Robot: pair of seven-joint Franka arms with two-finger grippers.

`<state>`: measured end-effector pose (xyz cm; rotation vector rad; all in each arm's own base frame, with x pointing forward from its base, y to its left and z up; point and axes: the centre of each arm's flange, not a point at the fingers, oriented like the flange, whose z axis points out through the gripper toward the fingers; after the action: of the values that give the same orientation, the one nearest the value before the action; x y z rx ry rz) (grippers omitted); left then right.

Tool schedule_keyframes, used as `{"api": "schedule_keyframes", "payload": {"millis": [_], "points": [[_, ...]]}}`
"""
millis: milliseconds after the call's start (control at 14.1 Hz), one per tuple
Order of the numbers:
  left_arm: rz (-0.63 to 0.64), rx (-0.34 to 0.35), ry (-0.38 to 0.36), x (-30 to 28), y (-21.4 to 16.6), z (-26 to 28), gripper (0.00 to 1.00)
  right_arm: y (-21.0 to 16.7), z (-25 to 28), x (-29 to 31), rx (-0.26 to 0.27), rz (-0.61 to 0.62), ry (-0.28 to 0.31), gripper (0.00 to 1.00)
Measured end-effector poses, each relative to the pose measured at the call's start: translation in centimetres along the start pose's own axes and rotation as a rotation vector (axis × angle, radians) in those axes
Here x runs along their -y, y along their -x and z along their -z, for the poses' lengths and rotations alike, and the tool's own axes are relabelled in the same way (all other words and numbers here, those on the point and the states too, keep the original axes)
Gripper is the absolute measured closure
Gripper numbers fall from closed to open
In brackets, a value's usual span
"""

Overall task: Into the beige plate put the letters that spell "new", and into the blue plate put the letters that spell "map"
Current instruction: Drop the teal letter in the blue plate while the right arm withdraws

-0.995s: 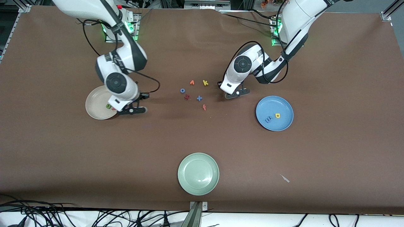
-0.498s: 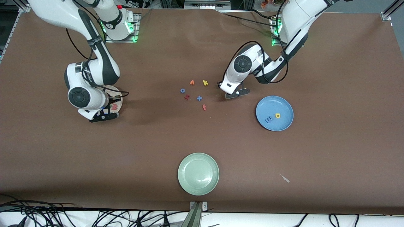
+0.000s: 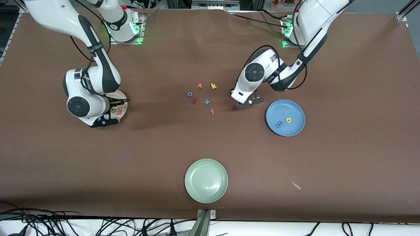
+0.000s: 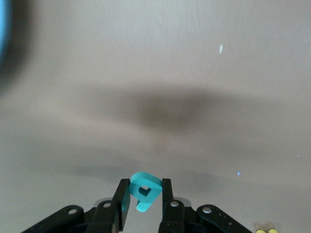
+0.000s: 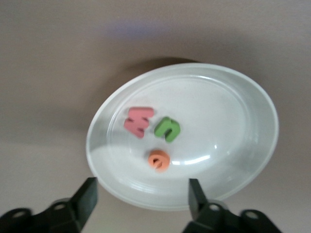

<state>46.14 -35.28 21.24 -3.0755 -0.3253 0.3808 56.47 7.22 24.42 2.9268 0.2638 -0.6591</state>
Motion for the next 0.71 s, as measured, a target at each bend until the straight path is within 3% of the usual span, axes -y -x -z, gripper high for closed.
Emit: {"api": "schedule_keyframes", "payload": {"millis": [71,284,711], "points": [[-0.023,0.005,-0.016,0.2,-1.1,1.3,0.70,0.0,2.2,0.3,0.015,-0.002,-0.012,0.00],[-0.086,0.023,-0.055,2.3,-4.5,3.9,0.70,0.5,7.7,1.3,0.030,-0.002,-0.053,0.00],[-0.239,0.046,-0.090,11.9,-11.7,5.4,0.70,2.7,15.0,1.0,0.074,-0.001,-0.056,0.00]]}}
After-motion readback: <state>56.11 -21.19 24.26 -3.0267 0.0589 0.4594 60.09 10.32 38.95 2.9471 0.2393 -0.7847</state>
